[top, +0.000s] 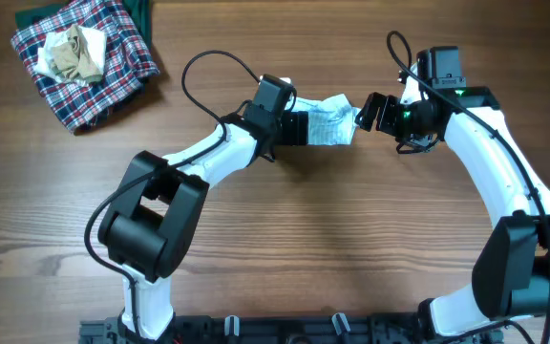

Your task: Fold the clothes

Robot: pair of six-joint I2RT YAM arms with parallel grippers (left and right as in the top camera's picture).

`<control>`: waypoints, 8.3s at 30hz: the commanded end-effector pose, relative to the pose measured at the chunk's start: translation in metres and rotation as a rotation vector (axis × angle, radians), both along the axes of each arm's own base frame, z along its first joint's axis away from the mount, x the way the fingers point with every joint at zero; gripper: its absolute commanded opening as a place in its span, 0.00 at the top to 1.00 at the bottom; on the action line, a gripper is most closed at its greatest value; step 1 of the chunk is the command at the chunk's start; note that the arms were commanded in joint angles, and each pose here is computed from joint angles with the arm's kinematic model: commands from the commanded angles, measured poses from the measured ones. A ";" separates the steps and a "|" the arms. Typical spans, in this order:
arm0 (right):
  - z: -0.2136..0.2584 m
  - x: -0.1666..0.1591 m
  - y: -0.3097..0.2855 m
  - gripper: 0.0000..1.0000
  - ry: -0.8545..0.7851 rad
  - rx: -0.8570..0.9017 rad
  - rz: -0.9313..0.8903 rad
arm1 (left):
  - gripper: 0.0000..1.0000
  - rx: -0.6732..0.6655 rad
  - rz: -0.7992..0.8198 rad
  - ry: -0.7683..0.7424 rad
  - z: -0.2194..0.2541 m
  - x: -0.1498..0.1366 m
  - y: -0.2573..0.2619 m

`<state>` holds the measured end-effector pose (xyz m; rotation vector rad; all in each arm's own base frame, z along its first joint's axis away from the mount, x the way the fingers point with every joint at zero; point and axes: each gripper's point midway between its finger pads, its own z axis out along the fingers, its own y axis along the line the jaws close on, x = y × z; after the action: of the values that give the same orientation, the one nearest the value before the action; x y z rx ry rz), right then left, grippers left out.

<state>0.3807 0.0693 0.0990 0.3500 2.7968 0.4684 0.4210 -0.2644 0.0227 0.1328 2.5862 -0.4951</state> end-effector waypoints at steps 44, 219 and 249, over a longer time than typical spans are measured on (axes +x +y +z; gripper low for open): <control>-0.001 -0.001 0.006 0.00 0.012 0.036 -0.017 | 0.00 -0.063 0.350 -0.010 0.066 0.042 0.149; -0.075 0.027 -0.040 0.96 0.198 -0.251 -0.113 | 0.00 -0.012 0.338 0.129 0.032 0.017 0.146; -0.044 0.026 -0.022 0.01 0.211 -0.337 -0.052 | 0.00 -0.012 0.338 0.129 0.032 0.017 0.146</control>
<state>0.4011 0.0649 0.0491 0.3221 3.0155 -0.0353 0.4412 -0.1147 0.0614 -0.3402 2.6343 -0.3845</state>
